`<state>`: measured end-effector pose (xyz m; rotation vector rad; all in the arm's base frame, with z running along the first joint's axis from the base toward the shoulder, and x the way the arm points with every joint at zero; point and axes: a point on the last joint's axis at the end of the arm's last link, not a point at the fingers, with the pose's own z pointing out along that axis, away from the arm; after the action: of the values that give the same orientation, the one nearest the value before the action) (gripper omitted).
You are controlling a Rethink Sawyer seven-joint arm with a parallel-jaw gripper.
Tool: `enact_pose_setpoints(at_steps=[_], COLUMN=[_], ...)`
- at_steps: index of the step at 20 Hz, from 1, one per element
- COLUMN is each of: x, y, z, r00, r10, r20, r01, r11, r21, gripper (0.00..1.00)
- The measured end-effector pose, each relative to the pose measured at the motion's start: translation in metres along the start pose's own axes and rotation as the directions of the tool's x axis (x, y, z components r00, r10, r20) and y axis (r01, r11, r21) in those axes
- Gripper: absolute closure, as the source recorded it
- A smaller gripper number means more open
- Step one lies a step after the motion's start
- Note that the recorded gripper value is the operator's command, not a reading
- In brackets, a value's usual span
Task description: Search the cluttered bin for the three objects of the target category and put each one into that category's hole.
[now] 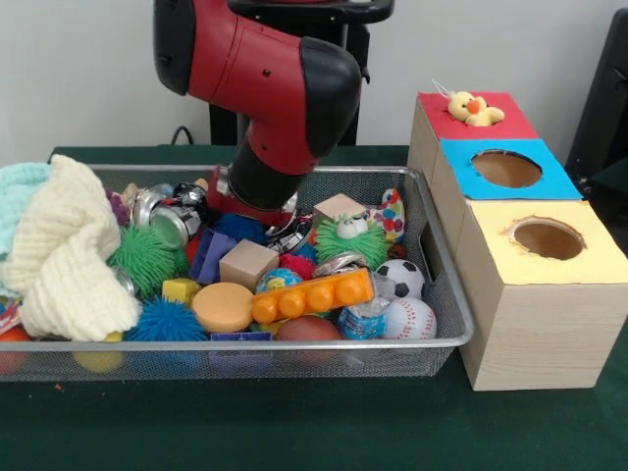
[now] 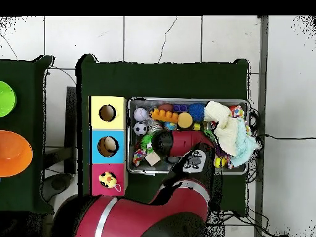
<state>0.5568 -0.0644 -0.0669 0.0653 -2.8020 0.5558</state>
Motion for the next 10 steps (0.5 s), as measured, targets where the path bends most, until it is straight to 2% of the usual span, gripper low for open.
enact_pose_setpoints(at_steps=[3,4,6,8,9,10], x=[-0.001,-0.002,-0.004,-0.007,-0.006,-0.005], y=[-0.013,-0.023,-0.032,-0.046,-0.049,-0.053], z=[0.005,0.007,0.010,0.014,0.015,0.018], r00=[0.9984,0.9946,0.9870,0.9649,0.9595,0.9492], r10=[-0.015,-0.032,-0.056,-0.107,-0.120,-0.144], r20=[0.054,0.099,0.150,0.240,0.255,0.280], r01=[0.013,0.026,0.041,0.072,0.079,0.096], r11=[0.9992,0.9973,0.9943,0.9860,0.9836,0.9793], r21=[0.038,0.069,0.099,0.151,0.162,0.179], gripper=[0.00,0.00,0.00,0.00,0.00,0.00])
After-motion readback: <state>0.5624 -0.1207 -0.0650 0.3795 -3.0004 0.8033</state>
